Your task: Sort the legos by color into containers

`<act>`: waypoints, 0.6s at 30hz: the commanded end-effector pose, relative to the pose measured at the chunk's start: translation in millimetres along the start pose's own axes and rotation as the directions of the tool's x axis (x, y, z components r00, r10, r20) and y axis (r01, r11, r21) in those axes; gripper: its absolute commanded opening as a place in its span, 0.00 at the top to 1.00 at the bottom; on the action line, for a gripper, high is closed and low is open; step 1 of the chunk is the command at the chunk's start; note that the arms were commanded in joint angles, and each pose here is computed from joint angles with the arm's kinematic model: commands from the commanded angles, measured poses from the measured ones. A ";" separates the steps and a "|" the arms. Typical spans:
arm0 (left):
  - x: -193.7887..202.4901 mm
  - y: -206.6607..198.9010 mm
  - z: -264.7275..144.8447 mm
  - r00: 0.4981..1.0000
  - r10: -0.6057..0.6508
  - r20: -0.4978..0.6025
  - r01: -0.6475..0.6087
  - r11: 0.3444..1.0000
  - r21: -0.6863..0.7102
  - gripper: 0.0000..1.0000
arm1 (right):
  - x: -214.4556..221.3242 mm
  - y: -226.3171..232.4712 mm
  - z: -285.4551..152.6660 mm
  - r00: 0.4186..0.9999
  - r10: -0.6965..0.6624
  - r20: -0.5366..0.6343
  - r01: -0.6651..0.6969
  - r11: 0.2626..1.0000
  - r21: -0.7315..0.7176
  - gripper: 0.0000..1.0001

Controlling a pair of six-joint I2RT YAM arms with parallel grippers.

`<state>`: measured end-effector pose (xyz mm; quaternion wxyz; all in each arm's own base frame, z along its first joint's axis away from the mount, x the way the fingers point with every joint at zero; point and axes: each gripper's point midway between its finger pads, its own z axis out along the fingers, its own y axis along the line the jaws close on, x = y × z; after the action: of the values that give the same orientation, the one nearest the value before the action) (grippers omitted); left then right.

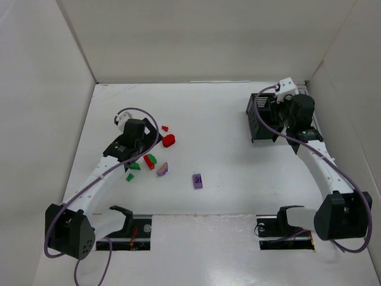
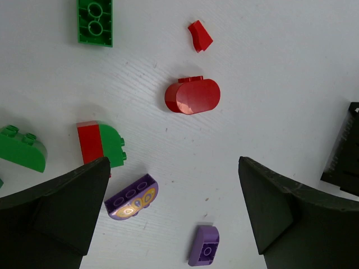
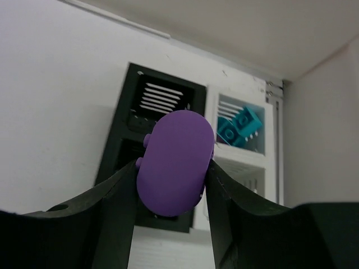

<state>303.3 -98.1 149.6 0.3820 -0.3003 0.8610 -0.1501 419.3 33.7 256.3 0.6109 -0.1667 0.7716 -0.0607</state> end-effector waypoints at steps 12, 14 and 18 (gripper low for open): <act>50.2 26.2 17.3 0.991 0.070 -0.115 -0.080 0.993 -0.086 0.04 | 66.2 -76.8 -11.7 0.969 0.006 -0.248 0.033 0.988 0.153 0.66; 51.9 27.4 19.2 0.991 0.063 -0.120 -0.075 0.993 -0.094 0.04 | 68.2 -82.6 -11.0 0.965 0.009 -0.263 0.041 0.983 0.181 0.66; 57.4 29.3 22.2 0.987 0.065 -0.144 -0.080 0.991 -0.102 0.04 | 80.6 -97.8 -4.0 0.953 0.021 -0.303 0.058 0.967 0.250 0.63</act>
<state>280.3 -111.8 94.1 0.3164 -0.2758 0.9006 -0.1133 405.1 -66.8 182.8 0.4774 -0.1072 0.8591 -0.1498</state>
